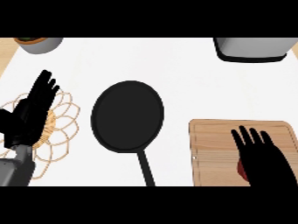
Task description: Pick the bell pepper from the cutting board and place it in the pan
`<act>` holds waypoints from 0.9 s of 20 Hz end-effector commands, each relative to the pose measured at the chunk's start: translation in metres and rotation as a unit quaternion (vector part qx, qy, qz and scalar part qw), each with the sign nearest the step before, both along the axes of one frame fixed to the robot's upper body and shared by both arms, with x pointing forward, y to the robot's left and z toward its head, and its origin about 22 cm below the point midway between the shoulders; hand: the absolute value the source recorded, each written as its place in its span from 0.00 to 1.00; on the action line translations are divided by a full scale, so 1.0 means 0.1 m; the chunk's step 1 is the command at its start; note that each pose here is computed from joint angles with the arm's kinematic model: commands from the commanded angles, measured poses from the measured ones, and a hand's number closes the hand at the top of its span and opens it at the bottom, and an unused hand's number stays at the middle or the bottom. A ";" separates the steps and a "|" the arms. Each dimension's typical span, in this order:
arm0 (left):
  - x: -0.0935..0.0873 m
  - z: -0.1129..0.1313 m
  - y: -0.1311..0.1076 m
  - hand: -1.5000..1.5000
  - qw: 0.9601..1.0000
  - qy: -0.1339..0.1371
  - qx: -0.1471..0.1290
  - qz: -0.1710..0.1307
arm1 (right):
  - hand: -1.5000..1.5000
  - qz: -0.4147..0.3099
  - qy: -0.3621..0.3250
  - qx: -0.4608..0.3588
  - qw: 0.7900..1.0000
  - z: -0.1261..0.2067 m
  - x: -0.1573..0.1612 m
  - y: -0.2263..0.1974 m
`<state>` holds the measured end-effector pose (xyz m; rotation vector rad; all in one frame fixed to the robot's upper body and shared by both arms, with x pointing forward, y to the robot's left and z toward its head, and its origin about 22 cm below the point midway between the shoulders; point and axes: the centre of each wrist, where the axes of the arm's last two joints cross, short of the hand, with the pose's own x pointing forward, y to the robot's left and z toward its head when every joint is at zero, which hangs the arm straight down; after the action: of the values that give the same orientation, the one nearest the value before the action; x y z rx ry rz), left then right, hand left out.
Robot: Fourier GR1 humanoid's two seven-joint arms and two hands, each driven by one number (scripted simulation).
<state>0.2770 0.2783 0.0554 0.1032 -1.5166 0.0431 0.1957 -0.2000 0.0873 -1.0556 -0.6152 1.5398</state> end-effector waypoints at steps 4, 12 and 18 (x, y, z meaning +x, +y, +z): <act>0.04 0.00 -0.14 0.50 1.000 0.004 -0.002 0.002 | 0.00 -0.029 0.005 -0.011 1.000 -0.03 0.00 0.04; 0.03 -0.04 0.15 0.50 1.000 -0.001 -0.003 -0.006 | 0.00 -0.026 0.026 -0.026 0.999 -0.44 0.32 -0.03; 0.05 0.17 -0.25 0.50 1.000 -0.004 -0.003 0.002 | 0.00 -0.033 0.019 0.010 0.999 -0.76 0.34 -0.34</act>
<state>0.2739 0.2760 0.0657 0.0982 -1.5195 0.0425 0.2204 -0.2232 0.0311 -1.0371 -0.5463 1.5101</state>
